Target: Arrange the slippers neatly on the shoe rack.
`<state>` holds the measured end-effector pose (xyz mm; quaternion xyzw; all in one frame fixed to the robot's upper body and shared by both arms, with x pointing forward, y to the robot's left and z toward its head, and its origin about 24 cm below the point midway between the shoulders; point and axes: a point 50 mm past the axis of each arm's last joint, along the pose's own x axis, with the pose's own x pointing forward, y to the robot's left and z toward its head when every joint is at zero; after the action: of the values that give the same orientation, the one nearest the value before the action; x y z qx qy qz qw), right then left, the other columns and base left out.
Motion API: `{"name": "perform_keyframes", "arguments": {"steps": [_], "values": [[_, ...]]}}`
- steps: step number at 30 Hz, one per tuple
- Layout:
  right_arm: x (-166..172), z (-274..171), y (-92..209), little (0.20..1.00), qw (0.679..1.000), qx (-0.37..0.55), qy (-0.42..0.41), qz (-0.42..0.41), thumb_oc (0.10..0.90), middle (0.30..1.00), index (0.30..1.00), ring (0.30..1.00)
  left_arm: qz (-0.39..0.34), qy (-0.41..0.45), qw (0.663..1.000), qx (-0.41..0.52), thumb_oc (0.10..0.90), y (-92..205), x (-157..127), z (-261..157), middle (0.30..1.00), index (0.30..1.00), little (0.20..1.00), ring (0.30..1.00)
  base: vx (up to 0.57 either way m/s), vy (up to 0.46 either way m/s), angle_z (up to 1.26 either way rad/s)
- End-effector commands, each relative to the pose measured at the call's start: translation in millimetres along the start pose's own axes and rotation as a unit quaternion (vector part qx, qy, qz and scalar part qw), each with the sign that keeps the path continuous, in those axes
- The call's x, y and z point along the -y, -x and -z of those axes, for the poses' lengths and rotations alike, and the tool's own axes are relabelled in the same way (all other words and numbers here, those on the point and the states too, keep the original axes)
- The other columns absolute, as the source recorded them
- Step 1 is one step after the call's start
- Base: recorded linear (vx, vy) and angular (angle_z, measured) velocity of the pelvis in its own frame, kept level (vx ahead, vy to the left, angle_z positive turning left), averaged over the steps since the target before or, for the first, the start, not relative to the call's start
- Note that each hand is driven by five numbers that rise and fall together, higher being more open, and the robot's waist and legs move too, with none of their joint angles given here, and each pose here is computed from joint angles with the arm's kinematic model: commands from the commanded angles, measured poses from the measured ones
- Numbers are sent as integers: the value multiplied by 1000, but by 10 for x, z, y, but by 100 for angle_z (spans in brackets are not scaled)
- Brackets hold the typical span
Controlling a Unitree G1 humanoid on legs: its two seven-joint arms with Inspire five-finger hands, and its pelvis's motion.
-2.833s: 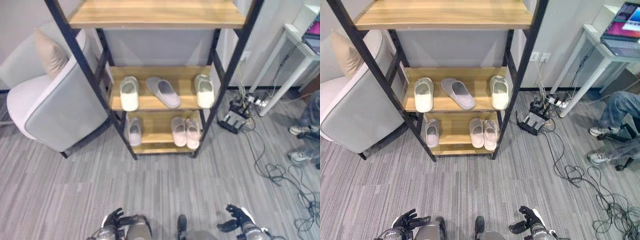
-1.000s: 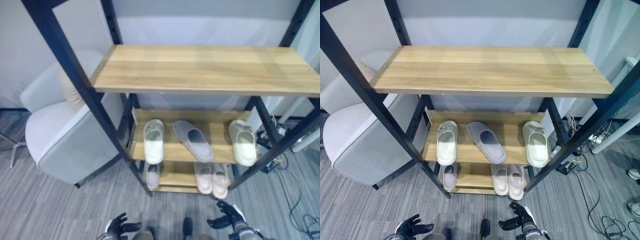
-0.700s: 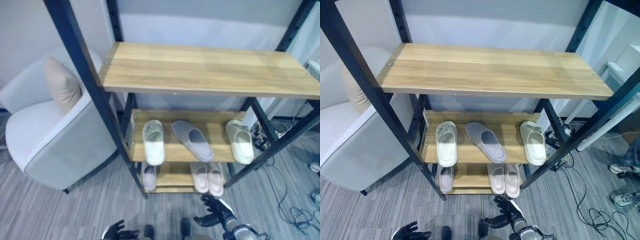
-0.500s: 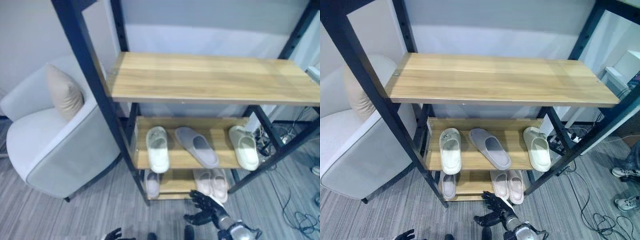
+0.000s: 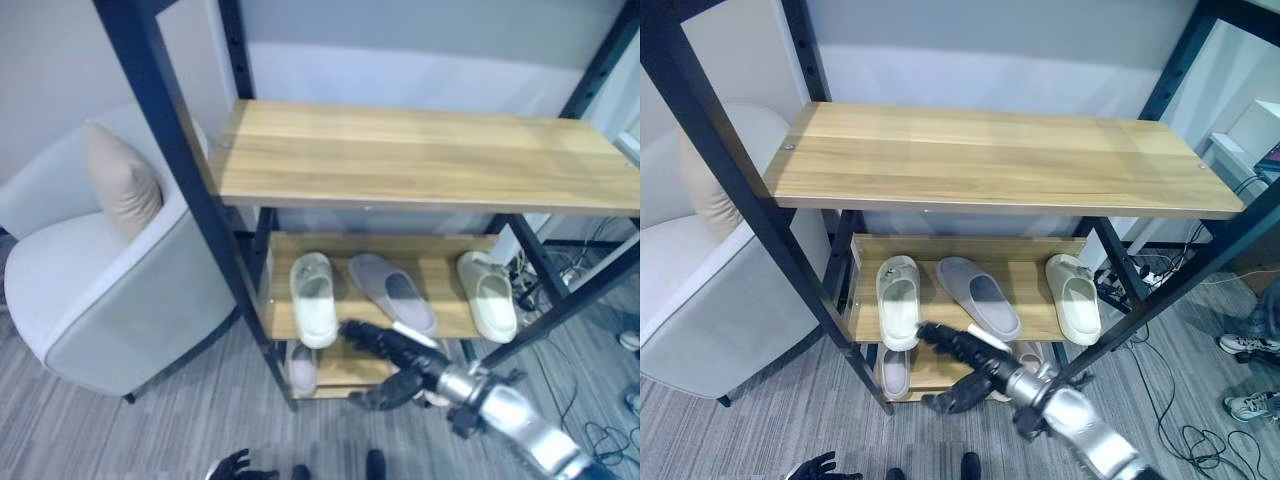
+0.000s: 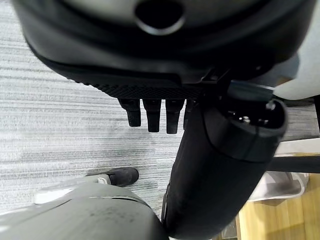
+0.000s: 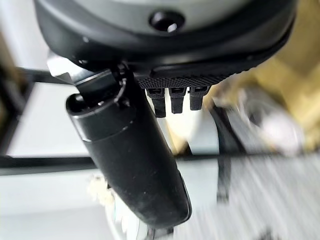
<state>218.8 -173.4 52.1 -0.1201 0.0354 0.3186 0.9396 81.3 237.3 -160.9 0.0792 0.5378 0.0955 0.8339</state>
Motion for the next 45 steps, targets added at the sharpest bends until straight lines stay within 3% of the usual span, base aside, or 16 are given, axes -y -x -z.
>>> {"name": "perform_keyframes", "arguments": {"steps": [1, 7, 15, 40, 41, 42, 45], "values": [[247, -764, 30, 900, 977, 180, 102, 51, 800, 900, 900, 900, 12, -8, 1000, 12, 800, -26, 68, -100, 900, 900, 900, 900, 77, -48, -1], [677, -722, 99, 900, 931, 158, 219, 245, 800, 900, 900, 900, 10, -5, 1000, 4, 800, -2, 109, -10, 900, 900, 900, 900, 68, -30, 1], [1076, -659, 105, 900, 856, 86, 361, 360, 800, 900, 900, 900, 12, -35, 999, 22, 800, 2, 125, -49, 900, 900, 900, 900, 46, -24, 7], [1304, -619, -378, 900, 870, 105, 208, 434, 800, 900, 900, 900, 9, -65, 996, 67, 800, -26, 229, -287, 900, 900, 900, 900, 10, -1, 6], [1286, -569, -420, 538, 880, 96, 196, 422, 558, 538, 538, 538, 10, -59, 995, 75, 800, -27, 228, -321, 900, 900, 900, 900, 31, 5, 7], [1287, -569, -421, 300, 880, 97, 196, 422, 400, 300, 300, 300, 10, -58, 995, 75, 800, -27, 228, -321, 900, 900, 900, 900, 34, 2, 4], [1248, -533, -426, 300, 888, 101, 171, 415, 400, 300, 300, 300, 6, -53, 996, 75, 800, -28, 221, -324, 900, 900, 900, 900, 0, 0, 0]]}}
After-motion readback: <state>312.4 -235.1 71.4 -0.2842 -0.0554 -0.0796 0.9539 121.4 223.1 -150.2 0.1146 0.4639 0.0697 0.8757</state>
